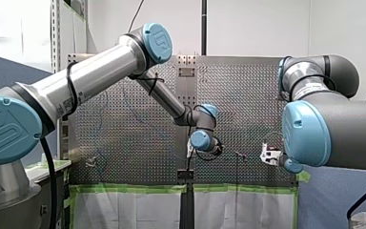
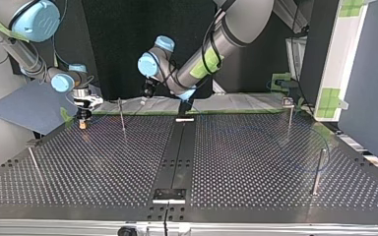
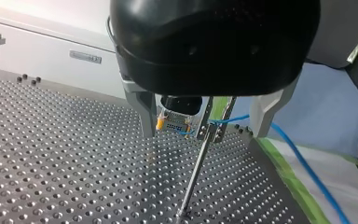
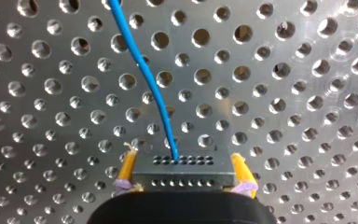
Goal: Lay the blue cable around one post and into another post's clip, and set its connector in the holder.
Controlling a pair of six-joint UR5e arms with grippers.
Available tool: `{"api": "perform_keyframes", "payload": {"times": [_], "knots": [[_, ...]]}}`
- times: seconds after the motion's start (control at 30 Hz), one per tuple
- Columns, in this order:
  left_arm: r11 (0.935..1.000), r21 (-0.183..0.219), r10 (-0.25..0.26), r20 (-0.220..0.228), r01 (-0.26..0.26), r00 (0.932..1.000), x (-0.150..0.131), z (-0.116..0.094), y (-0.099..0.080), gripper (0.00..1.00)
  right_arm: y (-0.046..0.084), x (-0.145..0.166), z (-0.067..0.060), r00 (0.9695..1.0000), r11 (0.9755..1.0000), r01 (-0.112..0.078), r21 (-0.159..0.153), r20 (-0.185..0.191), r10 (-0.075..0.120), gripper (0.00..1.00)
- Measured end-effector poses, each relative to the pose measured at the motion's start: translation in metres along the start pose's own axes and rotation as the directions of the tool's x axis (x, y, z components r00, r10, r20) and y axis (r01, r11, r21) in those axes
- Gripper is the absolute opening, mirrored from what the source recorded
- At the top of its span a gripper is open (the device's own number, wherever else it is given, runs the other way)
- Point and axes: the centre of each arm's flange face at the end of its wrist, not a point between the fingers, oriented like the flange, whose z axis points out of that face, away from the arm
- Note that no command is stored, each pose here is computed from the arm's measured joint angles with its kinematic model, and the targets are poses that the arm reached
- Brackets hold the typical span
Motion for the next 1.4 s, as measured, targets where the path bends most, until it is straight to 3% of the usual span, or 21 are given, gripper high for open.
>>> {"api": "perform_keyframes", "payload": {"times": [0.3, 1.4], "knots": [[0.9982, -0.003, -0.060, -0.011, 0.060, 0.9981, 0.0010, -0.0008, 0.0013, 1.00, -0.0007, 0.0002, 0.0003, 1.0000, 1.0000, 0.001, 0.001, -0.003, -0.001, 0.00], [0.9960, 0.006, -0.089, -0.016, 0.089, 0.9959, 0.0023, -0.0021, -0.0011, 1.00, -0.0052, -0.0003, 0.0007, 1.0000, 1.0000, 0.001, 0.007, -0.002, -0.001, 0.00]]}}
